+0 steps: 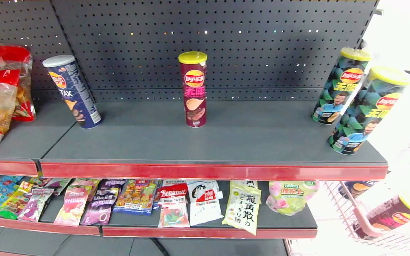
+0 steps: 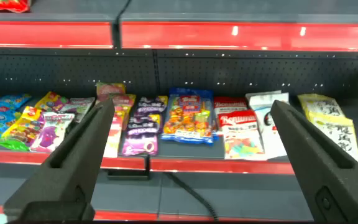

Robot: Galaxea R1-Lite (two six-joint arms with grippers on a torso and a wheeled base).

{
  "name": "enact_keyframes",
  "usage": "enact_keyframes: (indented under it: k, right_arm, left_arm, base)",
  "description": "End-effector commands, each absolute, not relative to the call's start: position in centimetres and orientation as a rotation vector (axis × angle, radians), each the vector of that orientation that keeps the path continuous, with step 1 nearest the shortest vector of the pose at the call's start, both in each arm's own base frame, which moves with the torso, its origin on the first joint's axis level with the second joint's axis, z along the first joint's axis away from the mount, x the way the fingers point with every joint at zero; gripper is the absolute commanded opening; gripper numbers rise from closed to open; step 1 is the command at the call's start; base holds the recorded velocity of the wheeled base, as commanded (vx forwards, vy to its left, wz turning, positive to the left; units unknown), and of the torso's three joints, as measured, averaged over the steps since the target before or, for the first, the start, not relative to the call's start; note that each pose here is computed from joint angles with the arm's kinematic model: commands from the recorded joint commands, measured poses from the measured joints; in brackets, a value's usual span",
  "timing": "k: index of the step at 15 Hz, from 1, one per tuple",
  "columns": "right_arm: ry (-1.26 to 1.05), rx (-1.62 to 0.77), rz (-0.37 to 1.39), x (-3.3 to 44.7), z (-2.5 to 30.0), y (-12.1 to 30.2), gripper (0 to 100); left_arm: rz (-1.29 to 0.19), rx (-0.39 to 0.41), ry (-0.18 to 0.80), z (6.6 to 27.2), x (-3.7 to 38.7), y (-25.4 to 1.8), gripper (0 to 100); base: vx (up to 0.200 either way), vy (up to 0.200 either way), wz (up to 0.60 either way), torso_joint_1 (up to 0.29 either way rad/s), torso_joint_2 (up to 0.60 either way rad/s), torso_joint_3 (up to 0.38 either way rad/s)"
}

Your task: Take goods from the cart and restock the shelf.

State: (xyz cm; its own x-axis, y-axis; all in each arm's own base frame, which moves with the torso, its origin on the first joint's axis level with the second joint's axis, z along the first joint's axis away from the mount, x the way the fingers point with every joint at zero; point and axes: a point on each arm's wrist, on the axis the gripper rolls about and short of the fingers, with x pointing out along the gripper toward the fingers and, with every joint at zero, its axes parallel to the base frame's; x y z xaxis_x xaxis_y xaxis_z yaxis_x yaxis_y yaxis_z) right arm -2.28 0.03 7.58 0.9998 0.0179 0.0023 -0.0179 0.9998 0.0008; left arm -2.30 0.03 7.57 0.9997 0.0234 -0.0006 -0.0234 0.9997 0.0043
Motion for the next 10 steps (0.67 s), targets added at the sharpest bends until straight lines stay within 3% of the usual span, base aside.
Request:
enact_keyframes:
  k: [1,10]
  right_arm:
    - [-0.002,0.002,0.017,-2.28,7.56,0.03,100]
    - [0.000,0.000,0.012,-2.27,7.57,0.02,100]
  left_arm:
    - [0.023,0.003,0.002,7.56,-2.29,0.03,100]
    - [0.023,0.003,0.000,7.57,-2.29,0.03,100]
  base:
    - [0.000,-0.200,0.00,0.007,0.00,-0.002]
    - [0.000,-0.200,0.00,0.004,0.00,0.001]
